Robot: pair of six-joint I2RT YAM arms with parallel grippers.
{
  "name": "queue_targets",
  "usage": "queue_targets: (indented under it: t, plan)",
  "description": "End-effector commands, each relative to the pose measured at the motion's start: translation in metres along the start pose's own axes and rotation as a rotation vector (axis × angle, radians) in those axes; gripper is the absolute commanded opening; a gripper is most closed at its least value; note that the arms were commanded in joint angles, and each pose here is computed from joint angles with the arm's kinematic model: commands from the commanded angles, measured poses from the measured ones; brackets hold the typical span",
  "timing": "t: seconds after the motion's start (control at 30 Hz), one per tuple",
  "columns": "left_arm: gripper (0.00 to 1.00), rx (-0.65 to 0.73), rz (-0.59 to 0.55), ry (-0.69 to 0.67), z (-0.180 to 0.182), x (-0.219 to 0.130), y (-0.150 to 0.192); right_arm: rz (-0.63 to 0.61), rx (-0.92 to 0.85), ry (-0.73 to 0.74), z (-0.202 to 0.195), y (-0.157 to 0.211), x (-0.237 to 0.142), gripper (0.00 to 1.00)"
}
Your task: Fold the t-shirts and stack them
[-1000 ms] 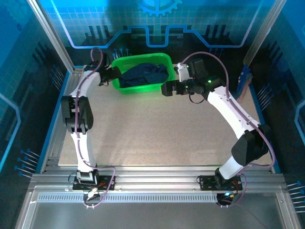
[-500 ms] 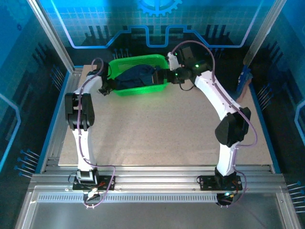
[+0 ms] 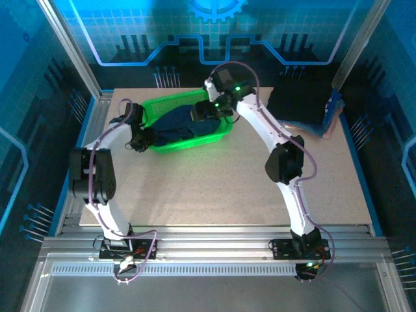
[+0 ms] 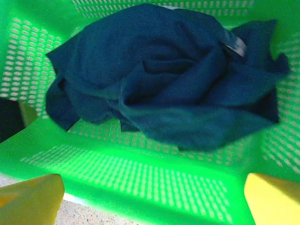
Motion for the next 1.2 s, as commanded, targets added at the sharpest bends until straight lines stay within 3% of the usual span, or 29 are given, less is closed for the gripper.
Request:
queue_targets:
  t: [0.0,0.3,0.33,0.37,0.43,0.47,0.5,0.53,0.63,0.7,0.77,0.9,1.03,1.17]
  plan:
    - [0.23,-0.045,0.069,0.052,0.009,-0.015,0.035,0.092,-0.025,0.04,0.011,0.019,0.034,1.0]
    - [0.21,-0.136,0.098,0.096,0.044,-0.03,0.086,0.211,0.068,0.118,0.024,0.066,0.127,0.96]
    - [0.21,-0.142,0.098,0.104,0.046,-0.032,0.089,0.217,0.099,0.118,0.024,0.07,0.135,0.88]
    - [0.2,-0.144,0.096,0.105,0.048,-0.035,0.09,0.215,0.127,0.119,0.023,0.071,0.139,0.74]
    - [0.2,-0.154,0.084,0.102,0.053,-0.038,0.093,0.172,0.18,0.075,0.024,0.064,0.142,0.34]
    - [0.19,-0.159,0.076,0.099,0.055,-0.039,0.093,0.138,0.216,0.055,0.024,0.056,0.136,0.21]
    - [0.19,-0.164,0.07,0.095,0.057,-0.04,0.092,0.083,0.249,0.011,0.028,0.039,0.122,0.07]
    - [0.19,-0.166,0.063,0.089,0.058,-0.042,0.091,0.013,0.254,-0.036,0.035,0.018,0.101,0.01]
    - [0.19,-0.194,0.038,0.078,0.061,-0.045,0.083,-0.318,0.112,-0.141,0.071,-0.062,-0.018,0.0]
    - [0.18,-0.225,0.014,0.077,0.063,-0.047,0.074,-0.501,0.086,-0.178,0.08,-0.095,-0.104,0.0]
    - [0.18,-0.271,-0.012,0.084,0.063,-0.048,0.061,-0.658,0.103,-0.262,0.083,-0.117,-0.186,0.0]
    - [0.16,-0.399,-0.079,0.101,0.063,-0.053,0.022,-0.89,0.074,-0.381,0.093,-0.126,-0.309,0.0]
    - [0.16,-0.555,-0.163,0.128,0.066,-0.063,-0.023,-0.974,0.047,-0.418,0.095,-0.116,-0.365,0.0]
    - [0.13,-0.685,-0.253,0.129,0.072,-0.072,-0.061,-0.882,0.065,-0.378,0.081,-0.1,-0.359,0.0]
Point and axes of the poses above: each hand's point on the last joint's axis, 136 mm out from that joint toward the fingers, its own x axis out along the fingers, its own z axis along the line the jaws close on, y = z × x, the point moved 4 cm from there along -x, back along the fingers, and after that the axes turned 10 degrees about -x, right-handed, at the moved point
